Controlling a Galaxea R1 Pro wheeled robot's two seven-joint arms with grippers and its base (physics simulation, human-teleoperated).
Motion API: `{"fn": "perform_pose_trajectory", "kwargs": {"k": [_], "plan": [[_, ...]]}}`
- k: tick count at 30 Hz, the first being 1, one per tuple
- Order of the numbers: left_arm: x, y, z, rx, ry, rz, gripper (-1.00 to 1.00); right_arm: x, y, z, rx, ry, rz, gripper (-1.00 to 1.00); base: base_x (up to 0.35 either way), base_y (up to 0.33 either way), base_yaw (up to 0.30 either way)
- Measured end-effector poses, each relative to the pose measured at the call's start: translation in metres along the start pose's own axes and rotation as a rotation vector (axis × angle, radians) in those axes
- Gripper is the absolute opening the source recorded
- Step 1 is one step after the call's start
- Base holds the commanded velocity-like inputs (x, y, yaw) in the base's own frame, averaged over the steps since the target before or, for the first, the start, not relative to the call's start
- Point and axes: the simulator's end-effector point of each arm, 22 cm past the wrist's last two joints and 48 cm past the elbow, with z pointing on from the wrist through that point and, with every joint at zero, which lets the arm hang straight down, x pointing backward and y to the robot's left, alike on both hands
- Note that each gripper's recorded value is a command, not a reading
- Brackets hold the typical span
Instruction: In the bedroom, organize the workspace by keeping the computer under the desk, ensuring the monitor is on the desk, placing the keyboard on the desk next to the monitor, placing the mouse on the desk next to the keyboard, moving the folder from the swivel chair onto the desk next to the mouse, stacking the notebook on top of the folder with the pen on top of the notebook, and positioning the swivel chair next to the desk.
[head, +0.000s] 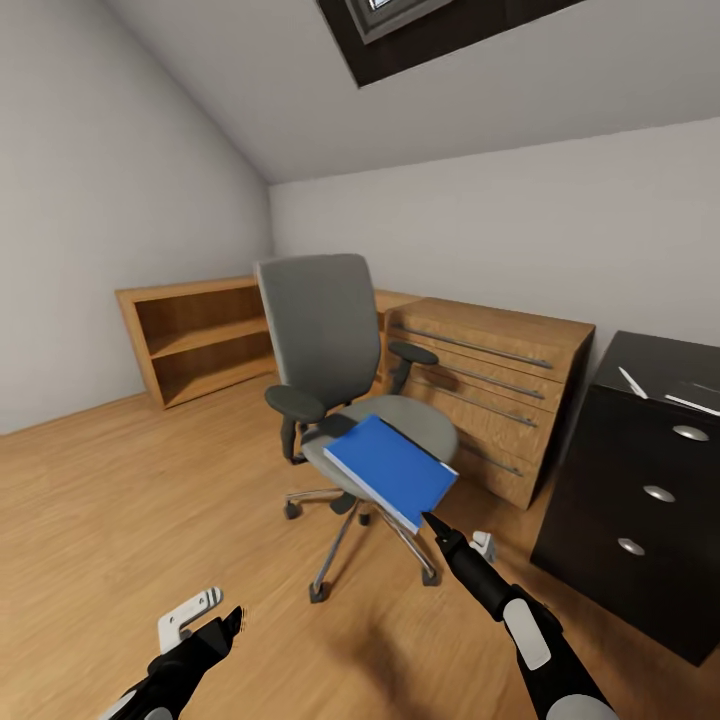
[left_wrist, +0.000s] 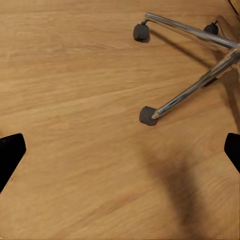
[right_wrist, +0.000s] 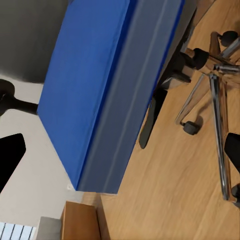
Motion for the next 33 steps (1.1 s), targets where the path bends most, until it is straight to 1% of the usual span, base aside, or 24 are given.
{"fn": "perform_pose_trajectory", "kwargs": {"k": [11, 21, 33], "plan": [[0.0024, 0.0019, 0.0011, -0.005, 0.005, 0.002, 1.00, -0.0001, 0.0002, 0.0000, -0.001, 0.000, -0.001, 1.00, 0.008, 0.043, 0.000], [0.0039, 0.0024, 0.0015, -0.007, 0.008, 0.003, 1.00, -0.0001, 0.0003, -0.0001, -0.001, 0.000, -0.001, 1.00, 0.168, 0.010, 0.000], [0.0044, 0.0040, 0.0020, -0.010, 0.010, 0.004, 1.00, -0.0010, 0.0002, -0.0002, -0.001, -0.001, -0.002, 1.00, 0.023, 0.001, 0.000]]}}
